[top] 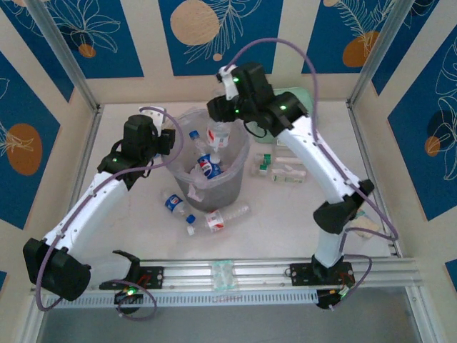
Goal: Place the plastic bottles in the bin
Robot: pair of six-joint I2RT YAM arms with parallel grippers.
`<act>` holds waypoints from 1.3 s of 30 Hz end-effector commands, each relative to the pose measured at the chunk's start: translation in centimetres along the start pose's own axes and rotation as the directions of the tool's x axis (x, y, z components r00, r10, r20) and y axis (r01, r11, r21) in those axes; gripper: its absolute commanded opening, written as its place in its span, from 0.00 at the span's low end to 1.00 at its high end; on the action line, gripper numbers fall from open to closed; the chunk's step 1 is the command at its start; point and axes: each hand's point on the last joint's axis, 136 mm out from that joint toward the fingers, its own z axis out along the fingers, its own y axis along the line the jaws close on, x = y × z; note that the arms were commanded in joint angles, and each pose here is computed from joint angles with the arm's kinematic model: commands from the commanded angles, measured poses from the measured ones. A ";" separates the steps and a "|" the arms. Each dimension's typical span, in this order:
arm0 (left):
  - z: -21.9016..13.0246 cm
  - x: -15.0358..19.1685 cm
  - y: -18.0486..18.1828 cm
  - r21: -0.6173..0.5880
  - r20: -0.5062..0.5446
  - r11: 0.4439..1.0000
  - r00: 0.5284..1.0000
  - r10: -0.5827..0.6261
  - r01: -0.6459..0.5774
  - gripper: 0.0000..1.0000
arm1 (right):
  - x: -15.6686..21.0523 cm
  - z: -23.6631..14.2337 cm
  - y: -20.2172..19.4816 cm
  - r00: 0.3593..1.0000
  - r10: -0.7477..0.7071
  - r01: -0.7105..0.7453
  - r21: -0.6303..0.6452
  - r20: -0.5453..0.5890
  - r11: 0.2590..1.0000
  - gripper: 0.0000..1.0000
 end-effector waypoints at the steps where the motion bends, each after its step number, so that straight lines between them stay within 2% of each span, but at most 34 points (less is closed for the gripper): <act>1: 0.1 1.5 0.1 -0.001 -0.042 1.000 0.999 -0.005 0.005 0.50 | 3.6 1.3 1.3 0.985 -0.072 0.067 -0.038 -0.157 0.997 0.35; 7: 0.1 1.4 0.2 -0.004 -0.038 1.000 0.999 -0.007 0.007 0.50 | 9.2 5.5 2.3 0.936 -0.095 0.088 -0.038 -0.339 0.995 0.35; 15: -0.1 1.3 0.3 -0.012 -0.032 1.000 0.999 -0.001 0.000 0.50 | 14.1 7.8 2.3 0.896 -0.029 0.024 -0.018 -0.444 1.000 0.37; 19: -0.1 1.3 0.3 -0.013 -0.033 1.000 0.999 0.003 -0.004 0.50 | 15.5 7.7 1.7 0.877 -0.014 0.021 0.010 -0.480 1.000 0.44; 23: 0.0 1.3 0.3 -0.012 -0.036 1.000 0.999 0.005 -0.005 0.50 | 14.6 6.2 2.5 0.889 -0.018 0.004 -0.031 -0.458 1.000 0.64; 26: -0.1 1.3 0.4 -0.014 -0.034 1.000 0.999 0.003 -0.004 0.50 | 12.2 4.4 3.6 0.916 -0.013 -0.025 -0.089 -0.401 0.996 0.74; 29: -0.1 1.3 0.4 -0.016 -0.035 1.000 0.999 0.006 -0.007 0.50 | 9.8 2.3 4.3 0.941 -0.015 -0.030 -0.127 -0.339 0.991 0.91; 35: 0.0 1.5 0.3 -0.011 -0.042 1.000 0.999 0.009 -0.009 0.50 | 6.2 -0.5 3.9 0.974 -0.023 -0.003 -0.114 -0.226 0.993 0.91; 39: -0.1 1.3 0.4 -0.018 -0.035 1.000 0.999 0.009 -0.010 0.50 | 6.3 -0.2 4.7 0.973 -0.026 -0.005 -0.133 -0.231 0.991 0.80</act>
